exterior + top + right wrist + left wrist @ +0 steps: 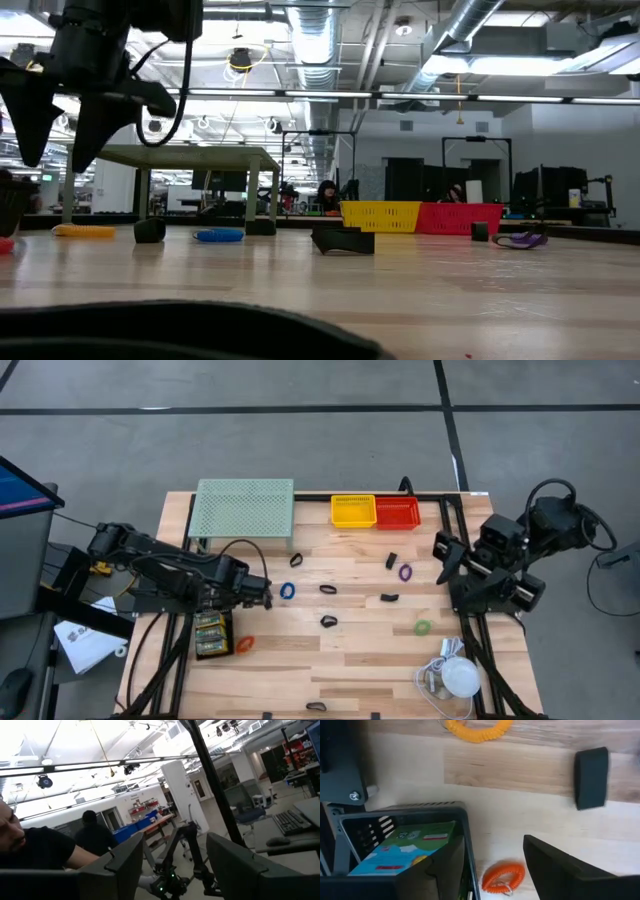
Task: Pick & Place Office Desk Supplies
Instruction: Adjust the black basket
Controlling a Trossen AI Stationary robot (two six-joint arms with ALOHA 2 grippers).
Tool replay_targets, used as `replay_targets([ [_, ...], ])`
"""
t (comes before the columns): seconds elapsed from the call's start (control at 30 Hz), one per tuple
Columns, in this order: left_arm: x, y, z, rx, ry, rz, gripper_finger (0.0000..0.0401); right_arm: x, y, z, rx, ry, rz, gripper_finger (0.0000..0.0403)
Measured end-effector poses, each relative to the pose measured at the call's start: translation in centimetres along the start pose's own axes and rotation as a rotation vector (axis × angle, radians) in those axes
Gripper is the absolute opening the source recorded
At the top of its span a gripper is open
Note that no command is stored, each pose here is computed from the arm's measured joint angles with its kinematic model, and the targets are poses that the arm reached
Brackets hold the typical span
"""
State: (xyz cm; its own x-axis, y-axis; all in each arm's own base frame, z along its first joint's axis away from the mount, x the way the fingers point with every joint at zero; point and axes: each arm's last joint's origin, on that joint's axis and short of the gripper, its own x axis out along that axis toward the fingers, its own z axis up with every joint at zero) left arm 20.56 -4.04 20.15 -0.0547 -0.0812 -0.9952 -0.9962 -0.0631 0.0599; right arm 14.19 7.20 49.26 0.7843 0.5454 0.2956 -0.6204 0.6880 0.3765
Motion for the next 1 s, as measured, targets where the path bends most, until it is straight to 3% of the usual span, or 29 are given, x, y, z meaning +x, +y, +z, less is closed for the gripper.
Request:
replay_targets([
  [0.43,2.5,-1.0,-0.3,0.004,0.021,0.095,0.0192,-0.2,0.2,0.0,-0.007,0.006,0.009,0.0211],
  [1.0,3.1,-2.2,-0.5,0.094,0.038,0.022,0.0192,-0.2,0.2,-0.1,0.010,0.011,0.004,0.0211],
])
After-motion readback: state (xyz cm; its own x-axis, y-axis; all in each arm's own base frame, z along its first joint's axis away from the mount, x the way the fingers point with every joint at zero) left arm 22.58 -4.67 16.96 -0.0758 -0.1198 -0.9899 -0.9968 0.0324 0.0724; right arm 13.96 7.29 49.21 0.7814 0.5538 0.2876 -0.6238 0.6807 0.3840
